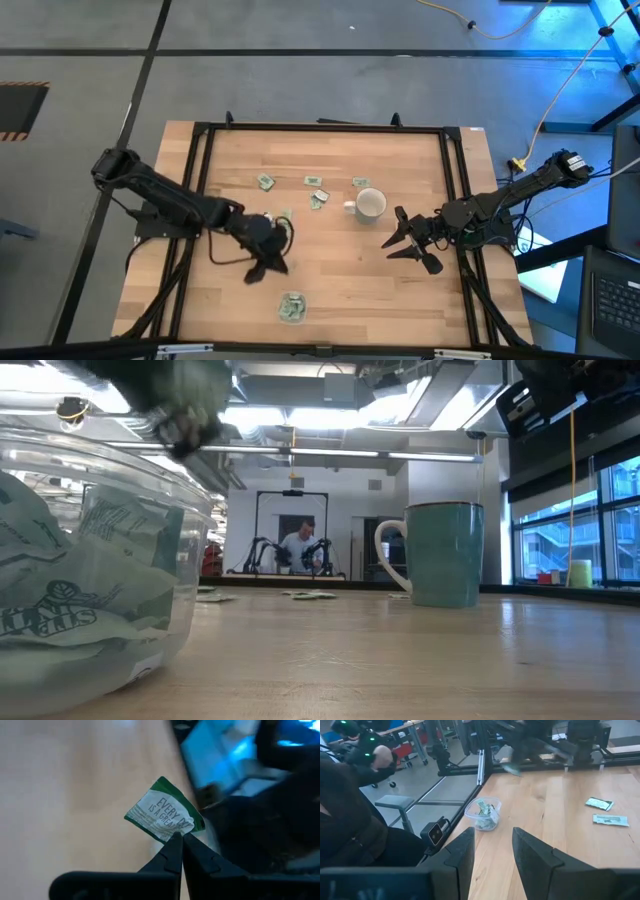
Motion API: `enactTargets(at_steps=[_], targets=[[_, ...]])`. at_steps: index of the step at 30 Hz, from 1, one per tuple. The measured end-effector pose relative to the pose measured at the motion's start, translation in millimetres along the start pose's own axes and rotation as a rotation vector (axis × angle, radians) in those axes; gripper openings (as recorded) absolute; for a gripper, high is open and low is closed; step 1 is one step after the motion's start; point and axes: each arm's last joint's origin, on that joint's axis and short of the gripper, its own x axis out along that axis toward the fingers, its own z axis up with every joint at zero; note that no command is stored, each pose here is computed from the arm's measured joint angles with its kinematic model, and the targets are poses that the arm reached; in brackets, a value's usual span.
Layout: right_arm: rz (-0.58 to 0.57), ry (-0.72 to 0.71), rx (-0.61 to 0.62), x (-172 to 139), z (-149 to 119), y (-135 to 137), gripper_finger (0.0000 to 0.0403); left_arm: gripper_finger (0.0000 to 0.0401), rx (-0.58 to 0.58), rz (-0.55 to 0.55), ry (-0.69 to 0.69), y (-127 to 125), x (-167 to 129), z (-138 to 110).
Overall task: Pick and place Stevia / Truvia into bins
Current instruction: Put the green stevia packet into the transparent bin
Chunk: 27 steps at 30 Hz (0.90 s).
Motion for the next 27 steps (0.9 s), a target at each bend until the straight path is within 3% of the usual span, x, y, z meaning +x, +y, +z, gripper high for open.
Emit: enactTargets(at_steps=[10, 18, 27], targets=[[0.000, 0.000, 0.002, 0, 0, 0, 0.0136, 0.0003, -0.007, -0.205, 0.186, -48, 57, -2], [0.000, -0.001, 0.002, 0, 0, 0, 0.0136, 0.0003, -0.152, -0.229, 0.342, -37, 100, -12], [0.000, -0.001, -0.006, 0, 0, 0, 0.0136, 0.0003, -0.213, -0.301, 0.403, -22, 100, -6]])
